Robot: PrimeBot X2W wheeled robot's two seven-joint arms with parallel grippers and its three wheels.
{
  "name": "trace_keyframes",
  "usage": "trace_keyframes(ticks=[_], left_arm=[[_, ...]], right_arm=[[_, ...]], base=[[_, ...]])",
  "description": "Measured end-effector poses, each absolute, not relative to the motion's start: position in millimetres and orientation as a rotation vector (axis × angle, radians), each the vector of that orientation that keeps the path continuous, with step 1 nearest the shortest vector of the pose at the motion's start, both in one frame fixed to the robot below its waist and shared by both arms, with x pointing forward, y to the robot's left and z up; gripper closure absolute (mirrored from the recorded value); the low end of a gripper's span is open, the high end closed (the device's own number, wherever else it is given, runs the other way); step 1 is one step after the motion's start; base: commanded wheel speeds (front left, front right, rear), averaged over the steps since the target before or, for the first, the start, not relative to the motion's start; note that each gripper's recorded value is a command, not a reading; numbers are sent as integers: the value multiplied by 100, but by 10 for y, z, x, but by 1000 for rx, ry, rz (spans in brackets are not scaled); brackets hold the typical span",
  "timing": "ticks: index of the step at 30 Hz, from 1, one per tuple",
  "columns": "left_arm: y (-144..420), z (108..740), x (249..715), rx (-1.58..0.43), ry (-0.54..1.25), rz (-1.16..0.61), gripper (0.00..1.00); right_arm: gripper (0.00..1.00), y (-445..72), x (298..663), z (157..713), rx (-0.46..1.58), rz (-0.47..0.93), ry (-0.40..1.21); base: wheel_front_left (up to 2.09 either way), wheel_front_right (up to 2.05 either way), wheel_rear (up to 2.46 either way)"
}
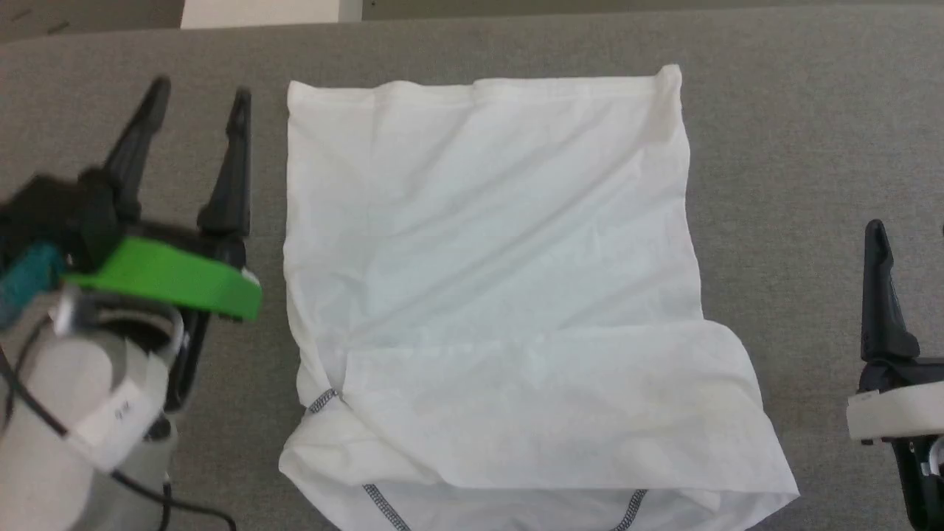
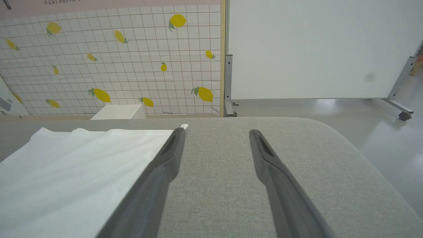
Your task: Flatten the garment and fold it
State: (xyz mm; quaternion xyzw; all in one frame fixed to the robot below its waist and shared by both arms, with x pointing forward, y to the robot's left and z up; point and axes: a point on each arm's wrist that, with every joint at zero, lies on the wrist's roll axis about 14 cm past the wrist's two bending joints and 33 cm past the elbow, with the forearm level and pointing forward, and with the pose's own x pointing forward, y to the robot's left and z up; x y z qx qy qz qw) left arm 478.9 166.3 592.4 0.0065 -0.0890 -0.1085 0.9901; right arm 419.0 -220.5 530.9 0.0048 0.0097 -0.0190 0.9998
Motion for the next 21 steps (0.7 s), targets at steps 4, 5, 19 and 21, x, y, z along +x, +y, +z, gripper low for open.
trace_keyframes(ticks=[4, 5, 19, 21], left_arm=[[1595, 5912, 5290, 95, -79, -298, 0], [1602, 5880, 5397, 108, -51, -304, 0], [1896, 4160, 6146, 154, 574, -294, 0], [1848, 4013, 6147, 132, 609, -309, 0]], right_arm=[[0, -2126, 4331, 5223, 15, -15, 30], [0, -2108, 4358, 5196, 18, -10, 34], [0, -2063, 4606, 4580, 22, 4, 172], [0, -2103, 4599, 4517, 15, -7, 191]], base=[[0, 0, 0], [0, 0, 0], [0, 0, 0], [0, 0, 0]])
